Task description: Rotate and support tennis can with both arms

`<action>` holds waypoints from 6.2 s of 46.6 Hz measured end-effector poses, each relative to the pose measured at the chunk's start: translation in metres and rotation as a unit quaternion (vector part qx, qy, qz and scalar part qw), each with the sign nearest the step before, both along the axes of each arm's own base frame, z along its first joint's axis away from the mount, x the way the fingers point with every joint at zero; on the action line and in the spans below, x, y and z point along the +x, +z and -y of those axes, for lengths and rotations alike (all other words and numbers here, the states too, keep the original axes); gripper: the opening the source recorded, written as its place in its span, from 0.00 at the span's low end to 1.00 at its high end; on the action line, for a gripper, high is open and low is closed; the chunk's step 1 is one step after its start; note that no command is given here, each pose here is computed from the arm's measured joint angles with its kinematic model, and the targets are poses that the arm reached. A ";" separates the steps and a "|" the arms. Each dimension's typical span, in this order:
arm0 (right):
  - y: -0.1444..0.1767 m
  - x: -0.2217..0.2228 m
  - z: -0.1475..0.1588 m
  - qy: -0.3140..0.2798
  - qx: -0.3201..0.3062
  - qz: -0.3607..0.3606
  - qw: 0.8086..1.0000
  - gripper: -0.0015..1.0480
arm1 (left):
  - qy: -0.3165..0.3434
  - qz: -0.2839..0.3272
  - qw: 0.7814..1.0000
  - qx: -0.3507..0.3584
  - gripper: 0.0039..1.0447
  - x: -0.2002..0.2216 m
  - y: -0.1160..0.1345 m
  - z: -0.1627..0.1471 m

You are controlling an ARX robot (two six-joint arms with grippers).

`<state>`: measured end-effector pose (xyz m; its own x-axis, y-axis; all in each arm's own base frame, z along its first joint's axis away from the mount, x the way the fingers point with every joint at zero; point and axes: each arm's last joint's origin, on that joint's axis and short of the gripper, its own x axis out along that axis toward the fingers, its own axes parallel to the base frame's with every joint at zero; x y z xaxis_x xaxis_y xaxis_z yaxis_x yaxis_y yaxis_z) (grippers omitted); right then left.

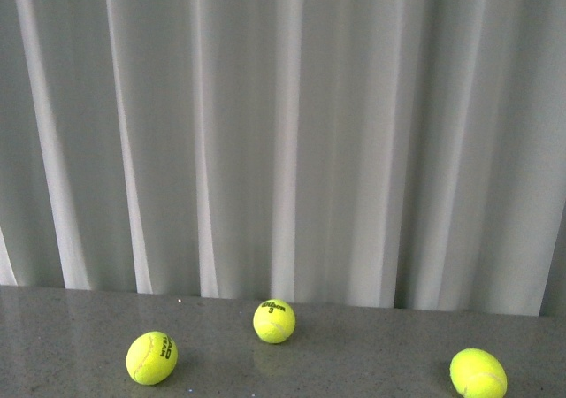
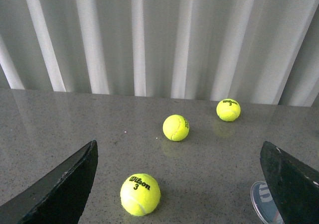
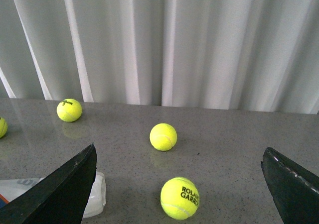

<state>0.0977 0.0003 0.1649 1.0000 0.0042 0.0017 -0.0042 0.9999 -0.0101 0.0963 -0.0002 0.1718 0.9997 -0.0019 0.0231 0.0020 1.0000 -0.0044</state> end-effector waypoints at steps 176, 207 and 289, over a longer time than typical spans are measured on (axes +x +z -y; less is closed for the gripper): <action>0.000 0.000 0.000 0.000 0.000 0.000 1.000 0.93 | -0.314 -0.507 0.701 0.390 0.03 0.280 0.074 0.207; 0.000 0.000 0.000 0.000 0.000 0.000 1.000 0.93 | -0.330 -0.490 0.753 0.290 0.73 0.277 0.090 0.212; 0.000 0.000 0.000 0.000 0.000 0.000 1.000 0.93 | 0.002 -0.016 1.000 0.002 0.03 0.065 0.010 0.012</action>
<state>0.0976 0.0002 0.1649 1.0000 0.0034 0.0017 -0.0034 0.9999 -0.0101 0.1616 -0.0122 0.1815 1.0000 0.0011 -0.0097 -0.0012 1.0000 -0.0012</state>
